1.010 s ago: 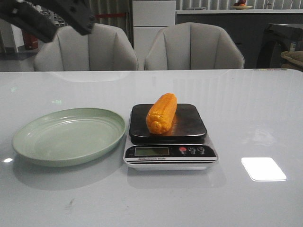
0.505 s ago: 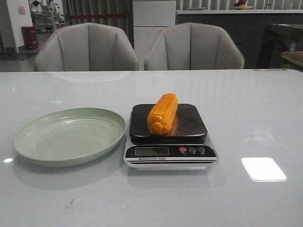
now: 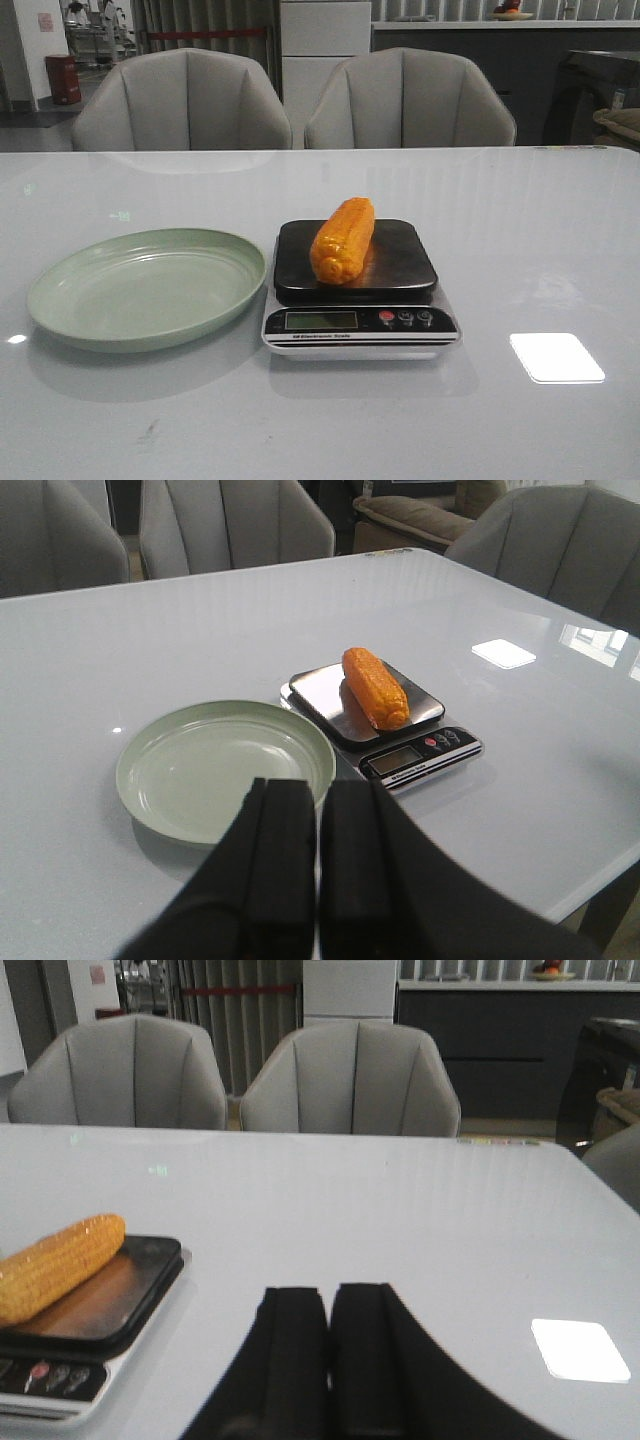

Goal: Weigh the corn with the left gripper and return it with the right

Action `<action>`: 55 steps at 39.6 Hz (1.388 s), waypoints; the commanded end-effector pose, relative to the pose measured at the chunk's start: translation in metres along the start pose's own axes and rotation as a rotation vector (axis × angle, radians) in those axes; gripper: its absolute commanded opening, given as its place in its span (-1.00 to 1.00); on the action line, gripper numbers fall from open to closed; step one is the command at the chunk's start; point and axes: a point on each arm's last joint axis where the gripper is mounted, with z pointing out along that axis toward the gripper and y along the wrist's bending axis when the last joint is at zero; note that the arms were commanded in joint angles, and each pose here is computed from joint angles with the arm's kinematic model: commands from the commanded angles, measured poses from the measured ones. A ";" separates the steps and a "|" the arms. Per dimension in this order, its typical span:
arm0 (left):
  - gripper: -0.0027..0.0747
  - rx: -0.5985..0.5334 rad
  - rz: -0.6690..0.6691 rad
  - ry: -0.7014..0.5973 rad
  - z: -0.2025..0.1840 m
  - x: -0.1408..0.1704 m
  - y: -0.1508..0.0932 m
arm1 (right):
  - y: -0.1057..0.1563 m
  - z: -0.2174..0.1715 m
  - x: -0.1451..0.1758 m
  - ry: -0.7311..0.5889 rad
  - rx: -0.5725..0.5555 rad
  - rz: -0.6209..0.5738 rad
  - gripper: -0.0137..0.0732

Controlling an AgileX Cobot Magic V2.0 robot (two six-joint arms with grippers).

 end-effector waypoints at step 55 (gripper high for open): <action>-0.61 0.012 -0.001 -0.072 -0.004 -0.011 -0.001 | 0.025 0.054 -0.076 0.343 -0.176 -0.002 0.69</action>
